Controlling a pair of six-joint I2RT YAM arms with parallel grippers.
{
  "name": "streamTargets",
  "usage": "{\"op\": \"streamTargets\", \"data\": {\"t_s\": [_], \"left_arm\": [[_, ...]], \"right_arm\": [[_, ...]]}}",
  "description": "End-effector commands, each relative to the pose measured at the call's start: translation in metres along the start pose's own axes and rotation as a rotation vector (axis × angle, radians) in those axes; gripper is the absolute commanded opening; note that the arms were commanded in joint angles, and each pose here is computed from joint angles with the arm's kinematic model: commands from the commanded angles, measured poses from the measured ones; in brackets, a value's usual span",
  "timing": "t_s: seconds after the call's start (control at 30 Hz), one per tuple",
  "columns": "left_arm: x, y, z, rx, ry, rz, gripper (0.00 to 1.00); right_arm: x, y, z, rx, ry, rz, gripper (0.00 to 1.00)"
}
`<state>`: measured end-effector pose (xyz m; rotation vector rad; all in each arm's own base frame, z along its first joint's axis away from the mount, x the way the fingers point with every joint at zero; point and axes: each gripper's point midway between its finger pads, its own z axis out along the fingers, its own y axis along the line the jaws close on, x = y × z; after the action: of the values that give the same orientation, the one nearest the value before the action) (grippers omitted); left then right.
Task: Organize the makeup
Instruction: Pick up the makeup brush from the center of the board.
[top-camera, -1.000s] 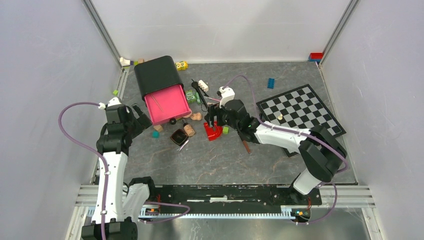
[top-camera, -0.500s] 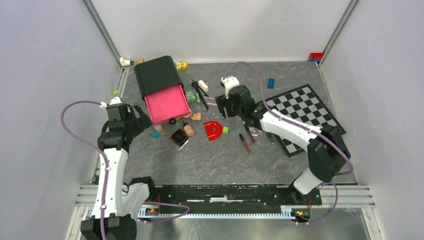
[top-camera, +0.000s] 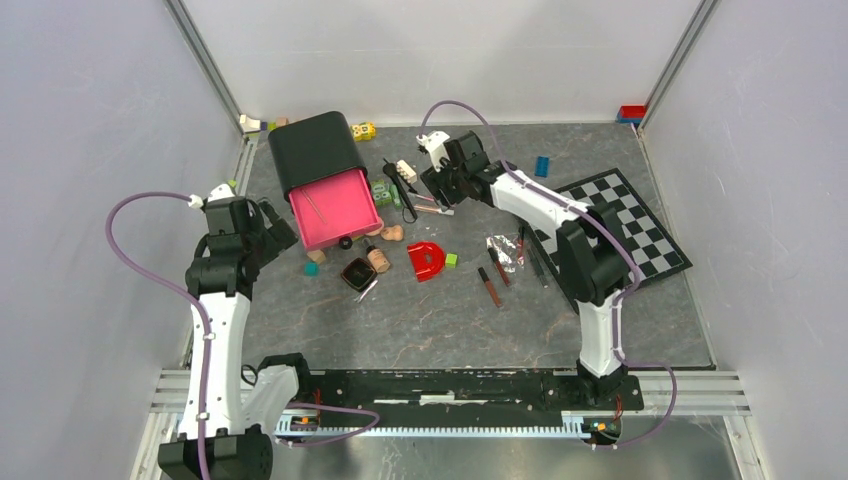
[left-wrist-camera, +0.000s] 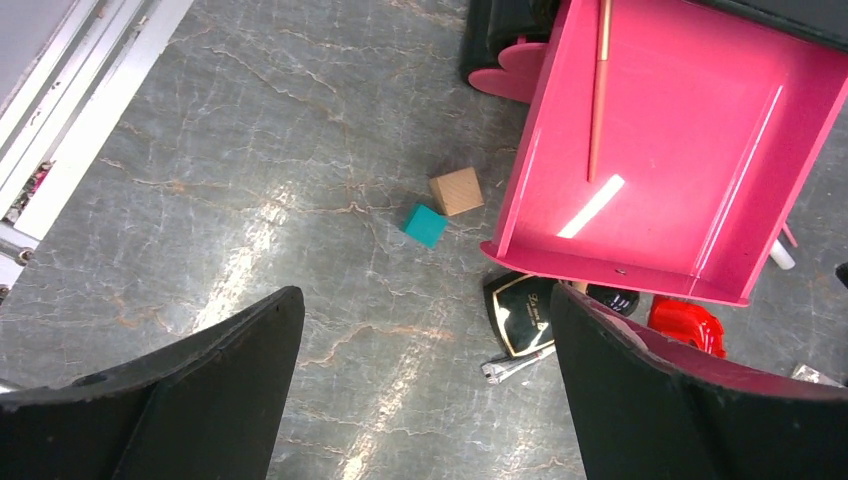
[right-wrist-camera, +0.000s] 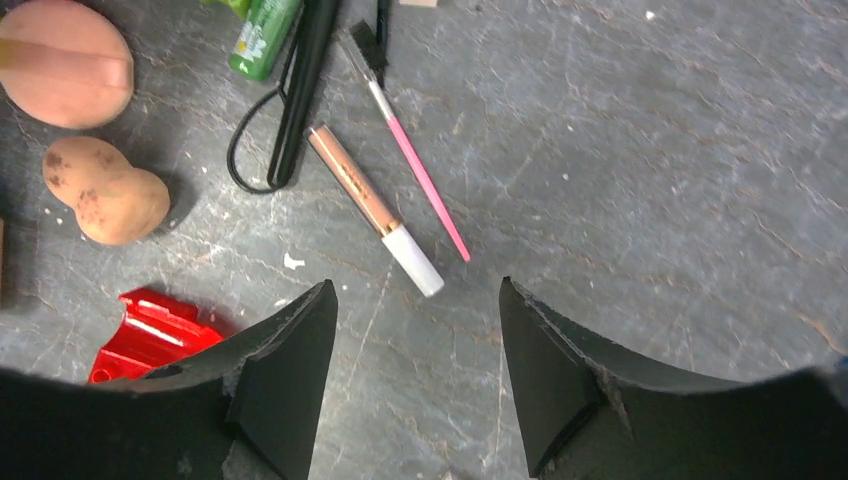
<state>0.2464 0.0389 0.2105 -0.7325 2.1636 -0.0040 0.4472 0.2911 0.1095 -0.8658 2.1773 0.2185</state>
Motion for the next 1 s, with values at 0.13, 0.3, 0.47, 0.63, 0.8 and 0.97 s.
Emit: {"op": "streamTargets", "data": {"t_s": [0.13, 0.3, 0.47, 0.63, 0.8, 0.97], "left_arm": [[0.001, 0.013, 0.004, -0.054, -0.027, 0.046, 1.0], [0.001, 0.012, 0.005, -0.051, -0.027, 0.044, 1.0], [0.0, 0.011, 0.004, -0.043, -0.036, 0.041, 1.0], [0.0, 0.01, 0.004, -0.037, -0.036, 0.04, 1.0], [0.0, 0.01, 0.004, -0.035, -0.04, 0.039, 1.0], [0.0, 0.01, 0.004, -0.033, -0.04, 0.039, 1.0]], "right_arm": [[-0.057, 0.016, 0.028, -0.119, -0.16, 0.083, 0.57], [-0.069, 0.023, 0.051, -0.148, -0.202, 0.196, 0.51], [-0.08, 0.028, 0.066, -0.176, -0.257, 0.26, 0.46], [-0.084, 0.035, 0.077, -0.219, -0.281, 0.295, 0.42], [-0.081, 0.045, 0.088, -0.248, -0.278, 0.306, 0.4], [-0.07, 0.05, 0.1, -0.224, -0.253, 0.289, 0.4]]}}
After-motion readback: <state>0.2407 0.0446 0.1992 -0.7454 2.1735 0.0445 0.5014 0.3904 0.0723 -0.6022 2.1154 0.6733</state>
